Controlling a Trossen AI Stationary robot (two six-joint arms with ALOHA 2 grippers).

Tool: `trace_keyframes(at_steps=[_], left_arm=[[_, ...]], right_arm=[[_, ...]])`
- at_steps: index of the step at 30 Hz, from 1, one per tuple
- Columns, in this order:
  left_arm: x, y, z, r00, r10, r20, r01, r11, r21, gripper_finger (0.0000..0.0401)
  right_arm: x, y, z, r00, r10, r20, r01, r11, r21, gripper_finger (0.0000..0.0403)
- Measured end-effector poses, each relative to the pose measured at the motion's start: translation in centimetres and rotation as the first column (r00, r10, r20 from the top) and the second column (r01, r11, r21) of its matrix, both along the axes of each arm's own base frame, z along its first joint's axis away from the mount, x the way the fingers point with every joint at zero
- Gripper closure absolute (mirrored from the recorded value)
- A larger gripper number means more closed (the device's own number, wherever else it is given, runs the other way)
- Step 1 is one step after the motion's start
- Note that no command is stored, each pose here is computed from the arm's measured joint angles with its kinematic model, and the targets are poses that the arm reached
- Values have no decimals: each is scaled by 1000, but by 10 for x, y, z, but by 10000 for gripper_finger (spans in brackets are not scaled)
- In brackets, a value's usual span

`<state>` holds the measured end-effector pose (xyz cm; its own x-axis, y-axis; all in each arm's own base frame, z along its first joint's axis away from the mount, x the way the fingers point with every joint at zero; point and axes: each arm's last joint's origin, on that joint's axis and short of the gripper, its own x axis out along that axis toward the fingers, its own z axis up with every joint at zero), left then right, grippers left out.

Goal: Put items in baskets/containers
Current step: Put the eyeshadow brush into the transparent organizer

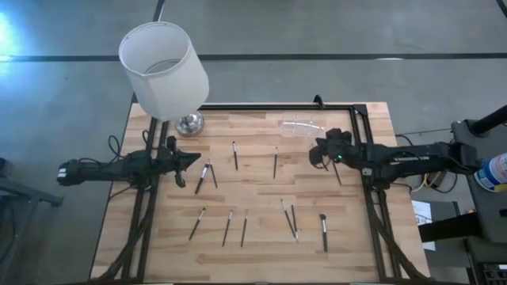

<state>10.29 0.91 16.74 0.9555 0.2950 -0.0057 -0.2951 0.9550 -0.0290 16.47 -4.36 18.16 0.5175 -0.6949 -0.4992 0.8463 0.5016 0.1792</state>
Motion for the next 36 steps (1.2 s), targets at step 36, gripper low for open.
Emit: trace_keyframes(at_steps=[36], left_arm=[[0,0,-2,1000,1,-6,-1,1000,-27,401]], right_arm=[[60,-67,-55,847,121,-518,147,882,447,314]])
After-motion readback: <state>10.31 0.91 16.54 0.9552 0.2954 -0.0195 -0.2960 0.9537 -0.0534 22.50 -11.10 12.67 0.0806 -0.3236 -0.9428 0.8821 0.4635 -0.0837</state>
